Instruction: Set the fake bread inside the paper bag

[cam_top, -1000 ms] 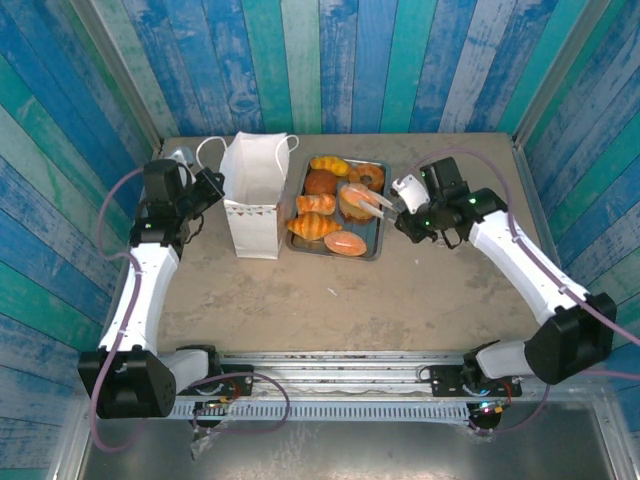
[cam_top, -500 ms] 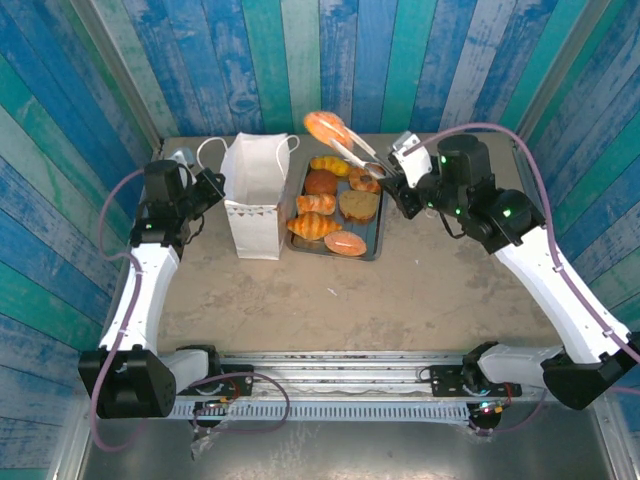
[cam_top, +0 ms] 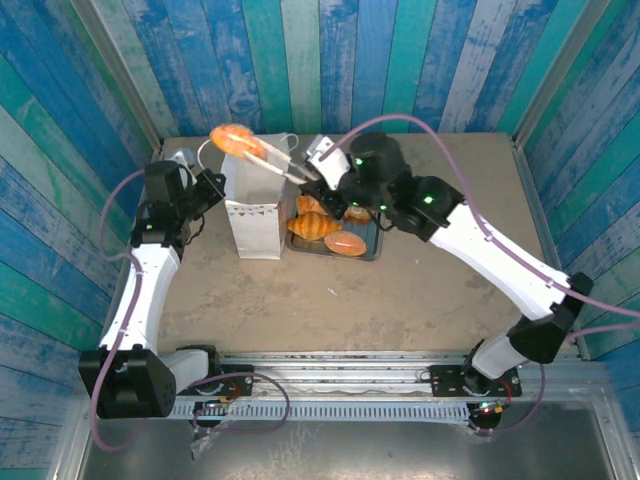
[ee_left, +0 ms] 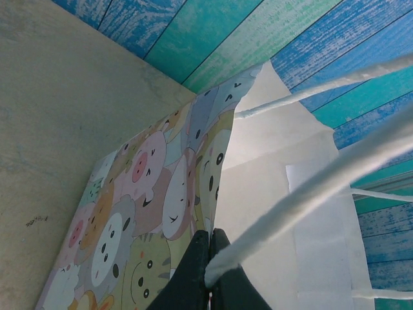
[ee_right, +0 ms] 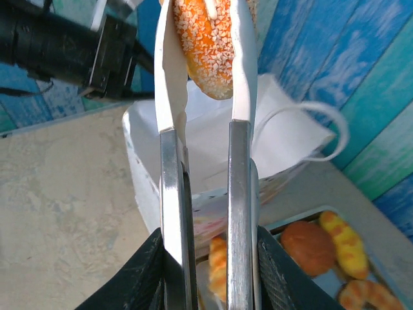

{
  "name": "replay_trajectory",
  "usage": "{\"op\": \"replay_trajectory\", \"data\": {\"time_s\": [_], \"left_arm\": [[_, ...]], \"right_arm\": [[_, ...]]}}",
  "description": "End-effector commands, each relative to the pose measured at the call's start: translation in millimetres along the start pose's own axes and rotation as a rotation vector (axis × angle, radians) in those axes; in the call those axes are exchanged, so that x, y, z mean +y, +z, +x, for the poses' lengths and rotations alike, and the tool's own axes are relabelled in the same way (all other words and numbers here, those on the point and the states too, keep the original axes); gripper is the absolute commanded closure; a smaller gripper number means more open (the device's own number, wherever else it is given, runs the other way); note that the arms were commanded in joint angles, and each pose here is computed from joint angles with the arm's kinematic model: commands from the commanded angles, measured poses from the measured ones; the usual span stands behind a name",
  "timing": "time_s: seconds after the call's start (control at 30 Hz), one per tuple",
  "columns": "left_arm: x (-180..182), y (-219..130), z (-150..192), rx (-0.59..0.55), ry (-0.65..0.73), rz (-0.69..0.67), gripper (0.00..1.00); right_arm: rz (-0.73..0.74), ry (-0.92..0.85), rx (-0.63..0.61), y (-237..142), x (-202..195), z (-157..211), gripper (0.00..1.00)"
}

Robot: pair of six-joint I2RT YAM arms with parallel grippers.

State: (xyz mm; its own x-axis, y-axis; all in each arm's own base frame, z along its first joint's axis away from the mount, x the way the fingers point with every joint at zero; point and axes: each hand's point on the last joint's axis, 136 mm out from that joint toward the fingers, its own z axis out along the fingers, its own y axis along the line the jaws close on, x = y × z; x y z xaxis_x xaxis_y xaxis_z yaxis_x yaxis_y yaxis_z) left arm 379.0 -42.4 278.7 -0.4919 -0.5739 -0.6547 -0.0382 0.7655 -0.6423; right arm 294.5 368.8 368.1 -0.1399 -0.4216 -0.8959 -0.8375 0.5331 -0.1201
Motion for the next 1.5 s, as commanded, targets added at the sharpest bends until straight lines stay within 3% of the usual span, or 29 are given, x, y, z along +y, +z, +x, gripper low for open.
{"op": "replay_trajectory", "data": {"time_s": [0.0,0.6,0.9,1.13,1.47], "left_arm": [[-3.8,-1.9,-1.3,-0.010,0.004,0.027,1.00],[-1.2,0.5,1.0,-0.004,-0.003,0.025,1.00],[-2.7,-0.7,-0.2,-0.008,-0.002,0.028,1.00],[-3.1,-0.4,1.2,-0.001,-0.002,0.032,1.00],[3.9,-2.5,-1.5,-0.013,0.023,-0.017,1.00]], "right_arm": [[0.024,0.072,-0.036,9.4,-4.2,-10.6,0.79],[0.152,0.106,0.165,43.0,-23.4,51.1,0.78],[0.171,0.096,0.214,48.9,-27.2,60.1,0.65],[0.129,0.109,0.186,47.5,-21.7,46.7,0.52],[0.056,0.139,0.074,23.9,-13.4,9.5,0.51]]}}
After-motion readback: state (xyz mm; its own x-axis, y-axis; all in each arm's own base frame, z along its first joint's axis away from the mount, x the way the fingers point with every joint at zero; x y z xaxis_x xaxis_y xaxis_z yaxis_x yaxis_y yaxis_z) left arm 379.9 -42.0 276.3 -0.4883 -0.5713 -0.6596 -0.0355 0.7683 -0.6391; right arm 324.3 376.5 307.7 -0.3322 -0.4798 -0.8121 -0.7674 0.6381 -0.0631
